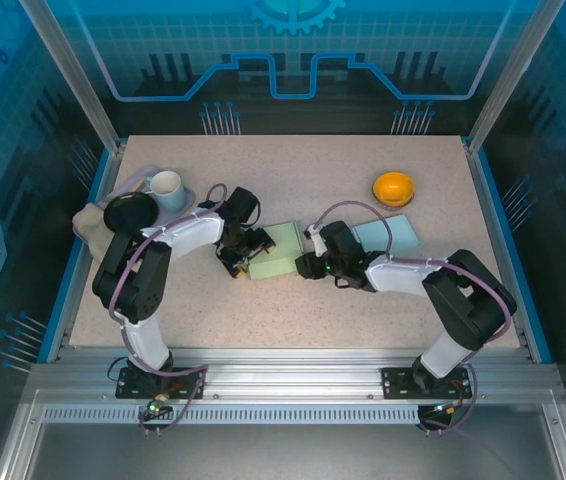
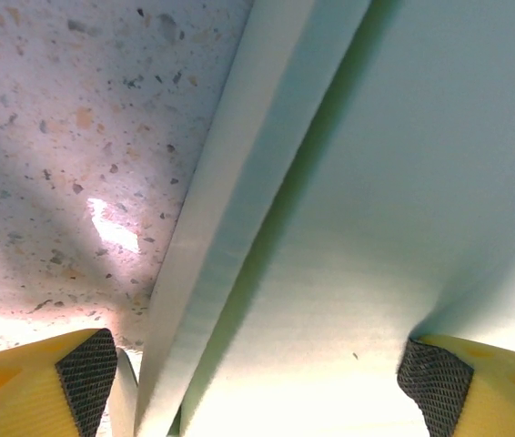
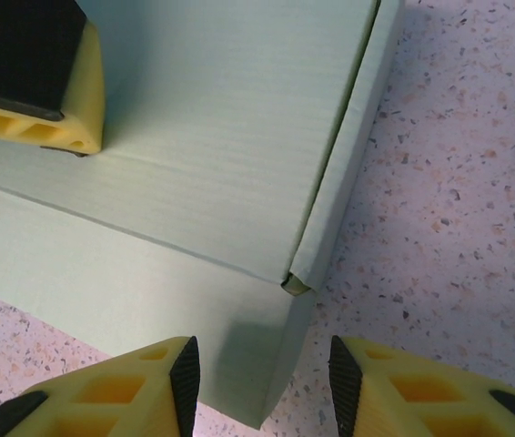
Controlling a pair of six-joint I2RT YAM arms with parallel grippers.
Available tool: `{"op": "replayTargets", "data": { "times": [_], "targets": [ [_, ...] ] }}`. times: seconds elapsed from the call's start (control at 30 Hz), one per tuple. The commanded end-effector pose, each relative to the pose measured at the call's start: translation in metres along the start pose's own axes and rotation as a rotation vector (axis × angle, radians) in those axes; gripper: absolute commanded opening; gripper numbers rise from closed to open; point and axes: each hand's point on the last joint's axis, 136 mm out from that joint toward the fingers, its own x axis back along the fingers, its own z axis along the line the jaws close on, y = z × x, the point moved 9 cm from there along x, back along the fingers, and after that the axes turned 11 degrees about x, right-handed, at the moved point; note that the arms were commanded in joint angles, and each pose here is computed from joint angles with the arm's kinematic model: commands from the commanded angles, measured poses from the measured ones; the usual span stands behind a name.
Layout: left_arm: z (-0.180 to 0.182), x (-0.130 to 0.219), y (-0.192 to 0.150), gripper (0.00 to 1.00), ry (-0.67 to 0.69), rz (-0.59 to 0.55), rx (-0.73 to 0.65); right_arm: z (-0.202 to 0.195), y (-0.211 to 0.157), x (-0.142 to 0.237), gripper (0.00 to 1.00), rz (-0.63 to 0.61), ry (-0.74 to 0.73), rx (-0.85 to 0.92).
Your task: Fold the paper box
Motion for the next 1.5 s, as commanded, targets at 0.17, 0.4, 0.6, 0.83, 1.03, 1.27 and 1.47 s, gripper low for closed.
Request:
{"op": "replayTargets", "data": {
  "times": [0.17, 0.4, 0.6, 0.83, 1.03, 1.27, 1.47],
  "targets": [
    [0.034, -0.034, 0.002, 0.82, 0.187, 0.023, 0.049, 0.005, 0.004, 0.0, 0.42, 0.015, 0.015, 0.024],
    [0.033, -0.034, 0.003, 0.81, 0.194, 0.01, 0.044, 0.005, -0.001, -0.006, 0.4, 0.032, 0.027, 0.022],
    [0.034, -0.036, 0.005, 0.8, 0.209, -0.006, 0.033, 0.007, -0.004, -0.01, 0.39, 0.041, 0.039, 0.027],
    [0.037, -0.038, 0.008, 0.79, 0.231, -0.025, 0.021, 0.006, -0.012, -0.015, 0.38, 0.061, 0.031, 0.033],
    [0.039, -0.036, 0.009, 0.79, 0.258, -0.042, 0.001, 0.004, -0.019, -0.023, 0.39, 0.09, 0.022, 0.037],
    [0.04, -0.042, 0.009, 0.79, 0.254, -0.033, -0.004, 0.004, -0.017, -0.024, 0.38, 0.079, 0.022, 0.045],
    [0.043, -0.046, 0.01, 0.73, 0.266, -0.033, -0.007, 0.003, -0.026, -0.029, 0.38, 0.075, 0.025, 0.064]
  ]
}}
